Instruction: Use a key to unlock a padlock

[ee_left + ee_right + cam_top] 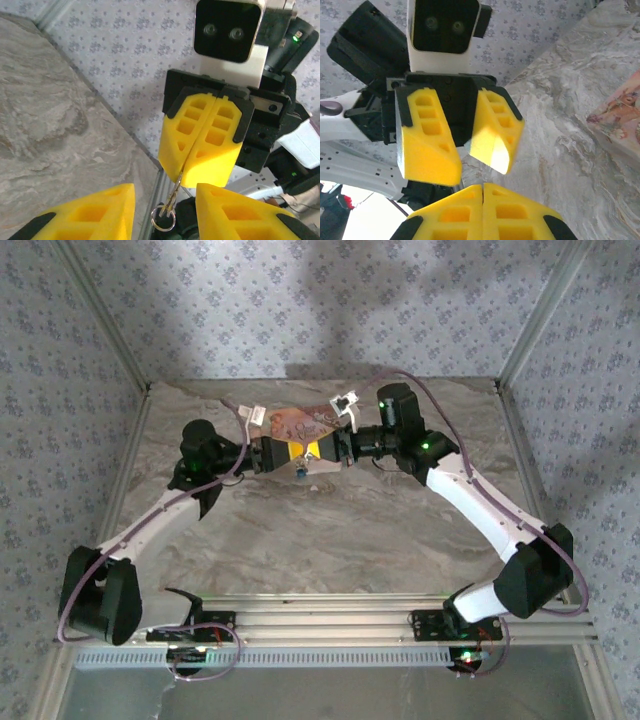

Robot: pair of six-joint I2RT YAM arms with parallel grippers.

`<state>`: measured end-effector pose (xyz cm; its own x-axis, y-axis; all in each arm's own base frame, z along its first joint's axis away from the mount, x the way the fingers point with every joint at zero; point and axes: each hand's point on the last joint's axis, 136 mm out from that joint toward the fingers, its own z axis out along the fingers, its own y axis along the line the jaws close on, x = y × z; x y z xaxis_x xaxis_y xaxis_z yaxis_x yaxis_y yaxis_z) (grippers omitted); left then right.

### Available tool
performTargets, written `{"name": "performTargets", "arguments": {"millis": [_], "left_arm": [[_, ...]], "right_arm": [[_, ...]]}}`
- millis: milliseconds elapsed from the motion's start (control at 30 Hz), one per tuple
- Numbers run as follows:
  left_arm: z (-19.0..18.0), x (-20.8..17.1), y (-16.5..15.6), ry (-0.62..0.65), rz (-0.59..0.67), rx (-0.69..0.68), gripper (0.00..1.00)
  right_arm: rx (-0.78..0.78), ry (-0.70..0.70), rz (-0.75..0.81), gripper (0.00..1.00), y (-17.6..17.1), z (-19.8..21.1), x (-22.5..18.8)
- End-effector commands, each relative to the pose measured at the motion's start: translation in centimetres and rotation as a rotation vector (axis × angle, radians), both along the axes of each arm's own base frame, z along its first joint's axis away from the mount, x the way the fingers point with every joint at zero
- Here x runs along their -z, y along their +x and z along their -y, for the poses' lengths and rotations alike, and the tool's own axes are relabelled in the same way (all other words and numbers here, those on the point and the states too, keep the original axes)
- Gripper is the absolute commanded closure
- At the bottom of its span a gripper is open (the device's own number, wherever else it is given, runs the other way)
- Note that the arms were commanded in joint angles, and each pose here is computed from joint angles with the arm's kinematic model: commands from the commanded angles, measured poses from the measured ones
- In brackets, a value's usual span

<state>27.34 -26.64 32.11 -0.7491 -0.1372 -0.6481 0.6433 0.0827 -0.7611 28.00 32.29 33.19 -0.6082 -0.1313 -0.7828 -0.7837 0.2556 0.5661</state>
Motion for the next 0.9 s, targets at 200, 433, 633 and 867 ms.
{"name": "performTargets", "arguments": {"millis": [200, 433, 633, 867], "left_arm": [[1.6, -1.1, -1.8, -0.033, 0.049, 0.116, 0.59], [1.0, -1.1, -1.4, -0.036, 0.045, 0.084, 0.86], [-1.6, -1.6, -0.5, -0.045, 0.073, -0.025, 0.93], [-2.0, -1.2, -0.3, -0.025, 0.07, -0.057, 0.94]], "right_arm": [[-0.039, 0.073, 0.013, 1.0, -0.5, -0.2, -1.7], [-0.015, 0.056, -0.002, 1.0, 0.0, 0.2, -0.9], [0.053, -0.021, -0.027, 1.0, 1.2, 1.5, 1.1], [0.066, -0.014, -0.031, 1.0, 1.7, 1.4, 1.2]]}}
